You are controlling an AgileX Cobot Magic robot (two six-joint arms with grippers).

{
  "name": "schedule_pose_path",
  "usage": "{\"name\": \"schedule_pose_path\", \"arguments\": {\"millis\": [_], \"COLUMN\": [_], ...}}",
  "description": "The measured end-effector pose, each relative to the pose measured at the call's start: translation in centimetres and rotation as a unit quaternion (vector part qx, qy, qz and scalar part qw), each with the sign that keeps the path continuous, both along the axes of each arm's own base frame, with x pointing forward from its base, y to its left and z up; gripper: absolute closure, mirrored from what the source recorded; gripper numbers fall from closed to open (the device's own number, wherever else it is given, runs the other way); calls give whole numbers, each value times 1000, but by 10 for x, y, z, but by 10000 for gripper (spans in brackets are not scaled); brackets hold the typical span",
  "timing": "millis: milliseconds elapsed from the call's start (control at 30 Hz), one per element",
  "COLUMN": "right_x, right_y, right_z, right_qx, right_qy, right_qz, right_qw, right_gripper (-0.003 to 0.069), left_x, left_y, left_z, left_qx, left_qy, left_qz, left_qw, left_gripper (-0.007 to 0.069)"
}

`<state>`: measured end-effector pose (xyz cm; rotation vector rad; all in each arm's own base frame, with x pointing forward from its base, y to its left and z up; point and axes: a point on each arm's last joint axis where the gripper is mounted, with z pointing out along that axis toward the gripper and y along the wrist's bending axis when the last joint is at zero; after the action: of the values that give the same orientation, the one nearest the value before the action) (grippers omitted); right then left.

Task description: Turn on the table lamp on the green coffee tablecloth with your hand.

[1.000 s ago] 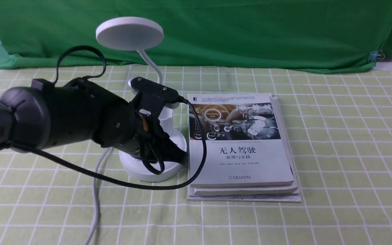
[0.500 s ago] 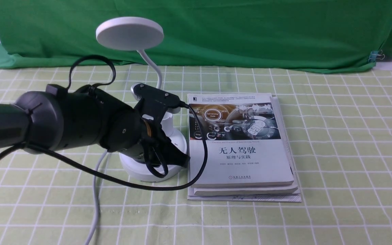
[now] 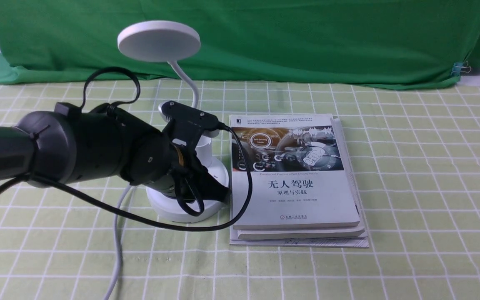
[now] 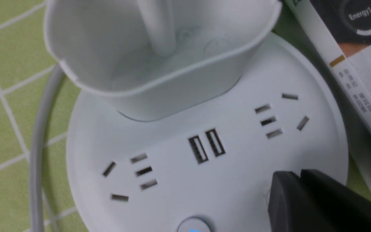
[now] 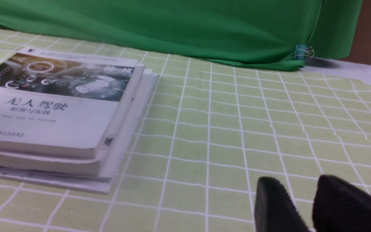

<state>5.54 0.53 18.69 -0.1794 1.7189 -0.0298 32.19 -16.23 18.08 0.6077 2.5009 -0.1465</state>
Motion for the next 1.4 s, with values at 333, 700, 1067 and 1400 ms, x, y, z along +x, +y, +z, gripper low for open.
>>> {"name": "schedule_pose_path", "arguments": {"millis": [333, 700, 1067, 1400], "right_x": [0, 0, 0, 0], "right_y": [0, 0, 0, 0], "right_z": [0, 0, 0, 0], "right_qx": [0, 0, 0, 0], "right_qy": [0, 0, 0, 0], "right_qz": [0, 0, 0, 0], "right_qw": [1000, 1000, 1000, 1000], "right_gripper": [414, 414, 414, 414], "left_x": [2, 7, 5, -85], "left_y": [5, 2, 3, 40], "left_z": [-1, -11, -5, 46], "left_qx": [-20, -21, -18, -34], "left_qy": [13, 22, 20, 34], "left_qz": [24, 23, 20, 21], "left_qw": [999, 999, 999, 999], "left_gripper": [608, 608, 608, 608]}}
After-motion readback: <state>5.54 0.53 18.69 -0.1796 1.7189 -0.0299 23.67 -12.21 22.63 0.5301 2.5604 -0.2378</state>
